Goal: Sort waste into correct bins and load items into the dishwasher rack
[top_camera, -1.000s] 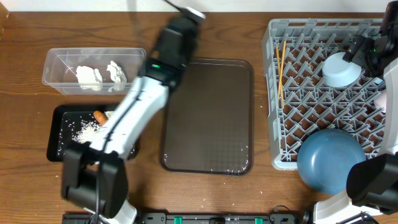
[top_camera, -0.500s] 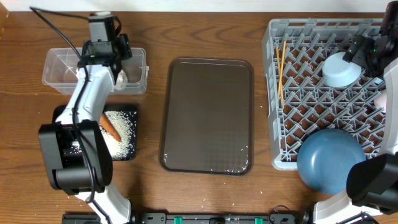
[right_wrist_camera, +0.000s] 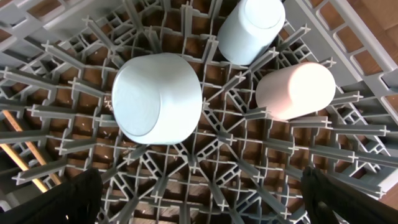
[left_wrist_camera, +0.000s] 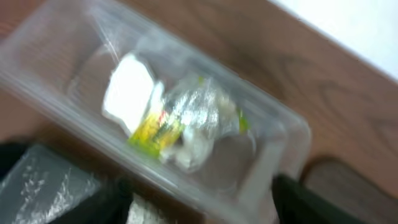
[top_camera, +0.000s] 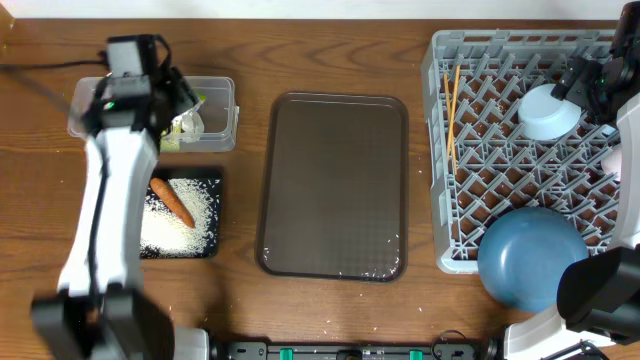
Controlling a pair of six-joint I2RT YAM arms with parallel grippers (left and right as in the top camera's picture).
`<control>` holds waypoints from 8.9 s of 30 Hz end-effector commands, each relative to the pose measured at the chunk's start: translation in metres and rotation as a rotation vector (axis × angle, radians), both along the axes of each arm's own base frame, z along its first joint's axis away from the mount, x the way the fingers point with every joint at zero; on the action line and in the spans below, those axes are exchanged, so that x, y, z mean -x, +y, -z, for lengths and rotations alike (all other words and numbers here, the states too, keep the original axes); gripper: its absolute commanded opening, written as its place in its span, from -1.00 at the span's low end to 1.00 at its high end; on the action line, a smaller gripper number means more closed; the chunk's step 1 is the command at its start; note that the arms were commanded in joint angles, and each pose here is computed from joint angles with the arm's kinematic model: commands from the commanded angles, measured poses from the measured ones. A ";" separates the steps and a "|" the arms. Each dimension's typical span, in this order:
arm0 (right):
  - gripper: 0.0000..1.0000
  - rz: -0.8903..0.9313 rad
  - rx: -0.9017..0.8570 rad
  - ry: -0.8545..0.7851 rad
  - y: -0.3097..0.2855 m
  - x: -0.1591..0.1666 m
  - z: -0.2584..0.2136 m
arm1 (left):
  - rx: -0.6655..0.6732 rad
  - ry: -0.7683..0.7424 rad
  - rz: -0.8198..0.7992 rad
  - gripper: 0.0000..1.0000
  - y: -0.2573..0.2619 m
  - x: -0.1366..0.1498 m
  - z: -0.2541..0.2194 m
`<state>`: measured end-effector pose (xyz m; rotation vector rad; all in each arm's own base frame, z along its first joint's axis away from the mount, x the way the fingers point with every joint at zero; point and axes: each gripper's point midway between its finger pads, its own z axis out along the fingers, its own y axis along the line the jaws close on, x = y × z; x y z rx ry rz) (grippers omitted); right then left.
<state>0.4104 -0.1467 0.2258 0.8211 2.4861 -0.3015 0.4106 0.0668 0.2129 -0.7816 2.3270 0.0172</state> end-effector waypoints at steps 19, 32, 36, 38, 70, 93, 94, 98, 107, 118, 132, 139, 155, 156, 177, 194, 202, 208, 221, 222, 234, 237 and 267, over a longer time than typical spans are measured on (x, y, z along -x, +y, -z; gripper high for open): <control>0.98 0.033 0.002 -0.069 -0.003 -0.008 -0.013 | 0.026 -0.013 -0.346 0.86 0.023 0.111 -0.054; 0.98 -0.176 -0.520 -0.044 0.094 -0.001 0.002 | 0.025 0.001 -0.346 0.92 0.023 0.112 -0.052; 0.98 -0.212 -0.581 0.010 0.110 0.018 0.000 | 0.025 0.001 -0.346 0.92 0.023 0.112 -0.052; 0.99 -0.163 -0.549 0.028 0.104 0.031 -0.005 | 0.025 0.001 -0.346 0.92 0.023 0.112 -0.052; 0.99 0.153 -0.365 0.201 0.103 0.200 0.114 | 0.025 0.001 -0.346 0.93 0.023 0.112 -0.052; 0.99 0.179 -0.334 0.171 0.097 0.199 0.125 | 0.025 0.001 -0.346 0.93 0.023 0.112 -0.052; 0.98 0.168 -0.331 0.158 0.097 0.197 0.119 | 0.025 0.001 -0.346 0.93 0.023 0.112 -0.052; 0.98 -0.037 -0.402 0.080 0.119 0.178 0.091 | 0.025 0.001 -0.346 0.93 0.023 0.112 -0.052; 0.98 -0.791 -0.623 -0.264 0.221 0.168 -0.009 | 0.025 0.001 -0.346 0.94 0.023 0.112 -0.052; 0.98 -0.892 -0.368 -0.398 0.222 0.226 -0.040 | 0.025 0.001 -0.346 0.94 0.023 0.112 -0.052; 0.99 -0.882 -0.376 -0.380 0.223 0.247 -0.006 | 0.025 0.001 -0.346 0.94 0.023 0.112 -0.052; 0.99 -0.856 -0.378 -0.320 0.219 0.255 0.005 | 0.025 0.001 -0.346 0.94 0.023 0.112 -0.052; 0.98 -1.151 -0.095 -0.609 0.231 0.197 0.021 | 0.025 0.002 -0.346 0.94 0.023 0.112 -0.052; 0.98 -1.176 -0.084 -0.659 0.236 0.193 0.024 | 0.025 0.001 -0.346 0.94 0.023 0.112 -0.052; 0.98 -1.081 0.172 -1.055 0.227 0.176 0.052 | 0.025 0.002 -0.346 0.94 0.023 0.112 -0.052; 0.98 -0.959 0.249 -0.973 0.202 0.171 0.064 | 0.025 0.002 -0.346 0.94 0.023 0.112 -0.052; 0.99 -0.959 0.249 -0.973 0.202 0.171 0.064 | 0.025 0.001 -0.346 0.94 0.023 0.112 -0.052; 0.99 -0.959 0.249 -0.973 0.202 0.171 0.064 | 0.025 0.001 -0.346 0.94 0.023 0.112 -0.052; 0.98 -0.959 0.249 -0.972 0.202 0.171 0.064 | 0.025 0.002 -0.346 0.94 0.023 0.112 -0.052; 0.98 -0.959 0.249 -0.972 0.202 0.171 0.064 | 0.025 0.002 -0.346 0.94 0.023 0.112 -0.052; 0.98 -0.959 0.249 -0.973 0.202 0.171 0.064 | 0.055 0.085 -0.325 0.94 0.014 0.132 -0.039; 0.98 -0.959 0.249 -0.973 0.202 0.171 0.064 | 0.067 0.104 -0.313 0.94 0.009 0.148 -0.024; 0.98 -0.959 0.249 -0.972 0.202 0.171 0.064 | -0.027 -0.529 0.117 0.94 -0.034 0.168 0.123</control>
